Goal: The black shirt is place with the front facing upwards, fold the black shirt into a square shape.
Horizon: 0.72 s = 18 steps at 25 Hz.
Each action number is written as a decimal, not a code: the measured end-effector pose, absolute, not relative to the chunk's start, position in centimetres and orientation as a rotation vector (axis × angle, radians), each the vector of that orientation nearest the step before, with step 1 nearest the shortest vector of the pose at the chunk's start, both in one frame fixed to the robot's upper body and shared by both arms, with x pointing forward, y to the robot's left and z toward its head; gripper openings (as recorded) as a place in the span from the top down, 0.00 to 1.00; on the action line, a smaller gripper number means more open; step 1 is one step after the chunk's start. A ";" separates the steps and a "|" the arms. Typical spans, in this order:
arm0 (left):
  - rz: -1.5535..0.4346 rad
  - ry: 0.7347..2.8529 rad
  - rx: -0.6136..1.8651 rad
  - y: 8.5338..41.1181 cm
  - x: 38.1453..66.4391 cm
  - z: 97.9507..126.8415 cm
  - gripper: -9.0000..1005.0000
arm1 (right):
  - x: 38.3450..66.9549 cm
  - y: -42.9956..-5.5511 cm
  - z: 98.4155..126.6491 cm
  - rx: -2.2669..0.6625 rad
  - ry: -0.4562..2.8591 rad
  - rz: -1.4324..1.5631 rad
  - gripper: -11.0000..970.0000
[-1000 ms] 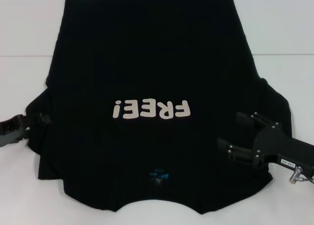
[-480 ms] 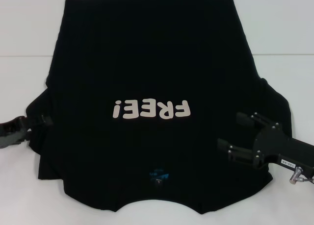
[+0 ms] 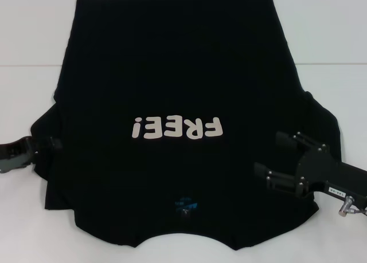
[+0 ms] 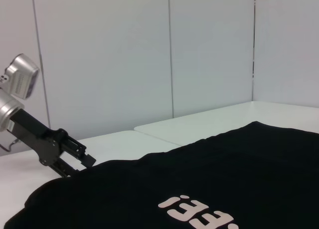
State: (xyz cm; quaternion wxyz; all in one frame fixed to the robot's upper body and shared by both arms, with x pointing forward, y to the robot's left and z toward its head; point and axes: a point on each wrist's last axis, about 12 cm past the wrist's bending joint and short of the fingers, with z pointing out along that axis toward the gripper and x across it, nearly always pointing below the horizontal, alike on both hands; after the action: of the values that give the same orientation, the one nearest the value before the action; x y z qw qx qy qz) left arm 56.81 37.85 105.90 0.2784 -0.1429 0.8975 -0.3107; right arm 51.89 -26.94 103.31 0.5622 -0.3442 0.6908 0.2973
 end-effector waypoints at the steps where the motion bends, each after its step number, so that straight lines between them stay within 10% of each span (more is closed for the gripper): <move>1: -0.824 2.413 -0.384 37.8 56.9 105.9 0.21 | 51.9 -26.9 103.3 -0.811 1.625 0.702 0.02; 8: -0.792 2.420 -0.367 37.6 57.5 106.0 0.24 | 51.7 -27.1 103.4 -0.812 1.619 0.703 0.02; 10: -0.790 2.420 -0.366 37.6 57.6 106.1 0.45 | 51.7 -27.2 103.4 -0.812 1.619 0.703 0.02; 18: -0.780 2.425 -0.375 37.6 57.6 106.0 0.80 | 51.7 -27.2 103.4 -0.811 1.619 0.704 0.02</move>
State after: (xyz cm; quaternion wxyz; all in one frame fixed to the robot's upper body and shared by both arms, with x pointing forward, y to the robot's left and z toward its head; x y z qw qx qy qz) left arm 57.62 37.59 106.03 0.2795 -0.1399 0.9042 -0.2910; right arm 51.67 -27.16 103.39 0.5642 -0.3448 0.6880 0.2992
